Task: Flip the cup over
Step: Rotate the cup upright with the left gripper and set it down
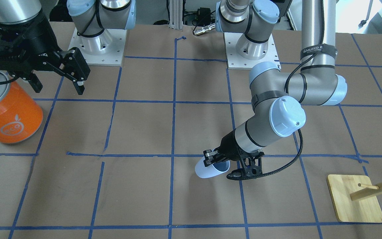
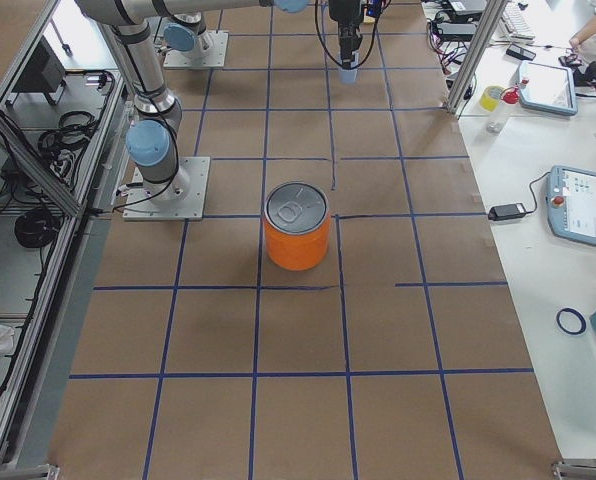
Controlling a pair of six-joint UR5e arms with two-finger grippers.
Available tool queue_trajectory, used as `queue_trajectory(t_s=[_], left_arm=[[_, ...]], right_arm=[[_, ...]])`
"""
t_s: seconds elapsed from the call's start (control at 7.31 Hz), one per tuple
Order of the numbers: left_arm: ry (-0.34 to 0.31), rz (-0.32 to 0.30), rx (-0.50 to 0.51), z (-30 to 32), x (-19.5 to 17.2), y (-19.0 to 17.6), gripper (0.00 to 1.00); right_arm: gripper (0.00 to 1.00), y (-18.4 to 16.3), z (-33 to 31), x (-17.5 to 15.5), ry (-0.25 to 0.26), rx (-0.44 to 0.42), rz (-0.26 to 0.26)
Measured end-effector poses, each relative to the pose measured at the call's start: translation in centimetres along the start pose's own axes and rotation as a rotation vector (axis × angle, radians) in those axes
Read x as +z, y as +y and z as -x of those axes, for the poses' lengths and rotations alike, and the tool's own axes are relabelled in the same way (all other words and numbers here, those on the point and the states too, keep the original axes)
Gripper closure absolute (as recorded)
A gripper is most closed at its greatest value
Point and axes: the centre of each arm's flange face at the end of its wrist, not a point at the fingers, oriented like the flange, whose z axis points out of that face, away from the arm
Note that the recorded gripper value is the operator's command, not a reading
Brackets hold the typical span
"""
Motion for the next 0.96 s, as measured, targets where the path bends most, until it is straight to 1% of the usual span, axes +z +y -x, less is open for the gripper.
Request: queue_trajectory(t_s=[0.14, 0.27, 0.41, 0.55, 0.68, 0.96], left_arm=[[-0.113, -0.045, 0.077, 0.4, -2.1, -1.2, 1.0], [-0.214, -0.07, 0.167, 1.4, -3.4, -2.4, 1.0], [-0.279, -0.07, 0.223, 2.9, -3.5, -3.6, 1.0], [-0.311, -0.058, 0.247, 4.6, -2.7, -4.5, 1.0], [-0.326, -0.043, 0.266, 6.2, -1.9, -5.3, 1.0], [-0.34, -0.014, 0.26, 9.6, -0.6, -6.9, 1.0]], right_arm=[[0.0, 0.2, 0.0, 0.0, -0.003, -0.008, 0.001], [0.0, 0.3, 0.0, 0.0, -0.004, -0.012, 0.002], [0.0, 0.3, 0.1, 0.0, -0.005, -0.013, 0.002], [0.0, 0.4, 0.1, 0.0, -0.006, -0.014, 0.002], [0.0, 0.4, 0.1, 0.1, -0.006, -0.014, 0.004], [0.0, 0.5, 0.1, 0.1, -0.006, -0.014, 0.005]])
